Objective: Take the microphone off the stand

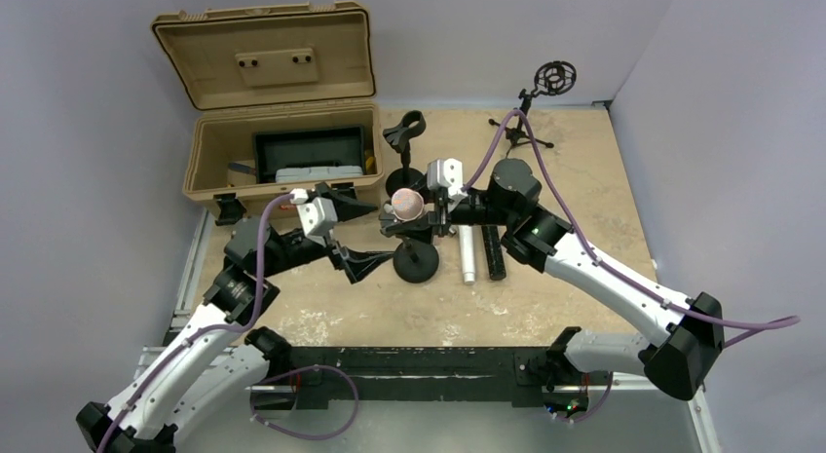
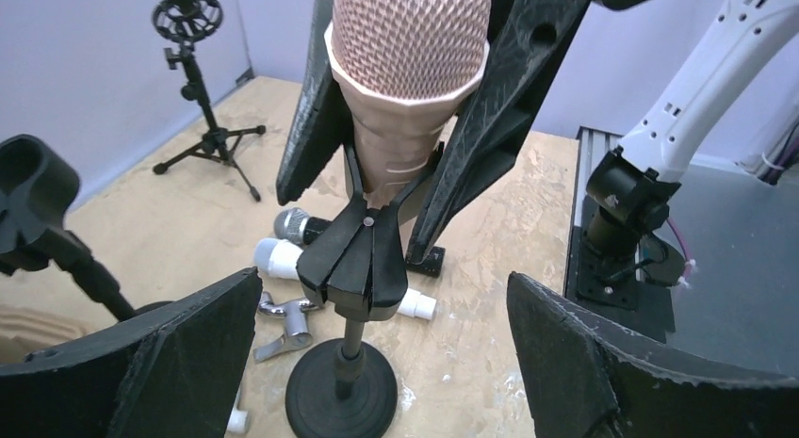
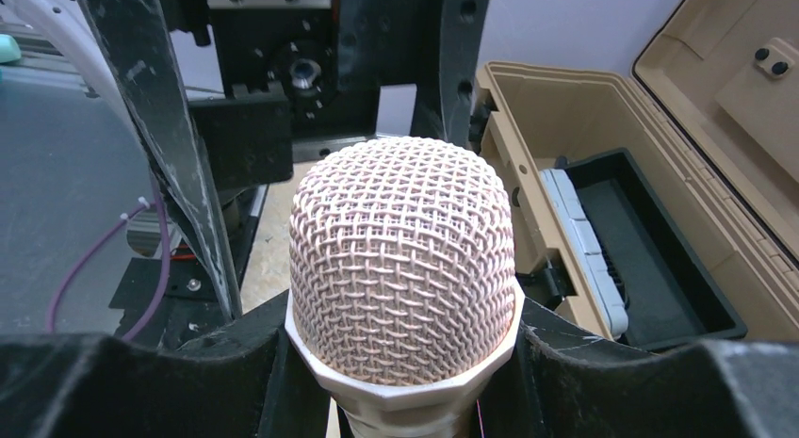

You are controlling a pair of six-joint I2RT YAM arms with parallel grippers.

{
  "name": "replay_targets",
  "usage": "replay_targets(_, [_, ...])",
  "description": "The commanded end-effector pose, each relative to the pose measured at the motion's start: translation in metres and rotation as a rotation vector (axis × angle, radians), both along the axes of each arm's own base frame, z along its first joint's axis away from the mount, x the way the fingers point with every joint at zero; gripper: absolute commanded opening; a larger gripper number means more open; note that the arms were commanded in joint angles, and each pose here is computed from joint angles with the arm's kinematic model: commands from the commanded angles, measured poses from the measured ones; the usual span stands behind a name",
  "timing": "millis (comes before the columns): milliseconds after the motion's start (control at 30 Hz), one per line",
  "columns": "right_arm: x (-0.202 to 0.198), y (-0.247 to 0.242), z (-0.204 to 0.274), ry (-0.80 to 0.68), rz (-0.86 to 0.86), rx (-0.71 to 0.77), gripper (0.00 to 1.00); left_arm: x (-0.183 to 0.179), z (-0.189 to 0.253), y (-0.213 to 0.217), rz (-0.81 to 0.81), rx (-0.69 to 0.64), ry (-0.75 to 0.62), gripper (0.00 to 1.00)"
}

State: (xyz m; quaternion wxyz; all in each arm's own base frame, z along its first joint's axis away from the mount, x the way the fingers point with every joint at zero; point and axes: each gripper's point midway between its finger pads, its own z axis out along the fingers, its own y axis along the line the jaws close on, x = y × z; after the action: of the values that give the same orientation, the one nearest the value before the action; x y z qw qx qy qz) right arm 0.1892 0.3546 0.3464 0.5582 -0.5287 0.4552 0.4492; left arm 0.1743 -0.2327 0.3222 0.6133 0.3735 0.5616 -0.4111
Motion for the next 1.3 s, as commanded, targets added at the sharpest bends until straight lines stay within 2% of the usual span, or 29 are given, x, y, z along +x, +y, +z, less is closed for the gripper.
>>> replay_targets(0, [-0.012,-0.004,0.012,0.002,0.084,0.049,0.20,-0.004,0.012,-0.012,-0.110,-0.019,-0.143,1.00])
replay_targets(233, [-0.004,-0.008,0.012,0.036,0.052,0.061,0.23,0.009,0.003,-0.026,-0.155,0.018,-0.132,0.96])
replay_targets(300, [0.008,-0.010,0.017,0.055,-0.025,0.075,0.30,0.011,0.004,-0.027,-0.154,0.005,-0.123,0.95])
replay_targets(500, [0.041,-0.026,0.024,0.128,-0.274,0.064,0.69,0.018,0.000,-0.030,-0.142,0.003,-0.081,0.93])
replay_targets(667, [0.044,-0.039,0.026,0.199,-0.358,0.063,0.79,0.021,-0.002,-0.033,-0.141,-0.010,-0.055,0.93])
replay_targets(800, [0.046,-0.050,0.030,0.262,-0.432,0.068,0.84,0.021,-0.005,-0.033,-0.146,-0.012,-0.035,0.93])
replay_targets(867, [0.048,-0.056,0.030,0.305,-0.472,0.074,0.98,0.022,-0.007,-0.034,-0.141,-0.010,-0.024,0.93])
replay_targets(1167, [0.058,-0.084,0.028,0.487,-0.670,0.135,0.99,0.036,-0.001,-0.041,-0.135,-0.014,-0.013,0.95])
replay_targets(1267, [0.052,-0.085,0.024,0.512,-0.657,0.132,0.99,0.043,0.008,-0.044,-0.128,-0.024,-0.050,0.96])
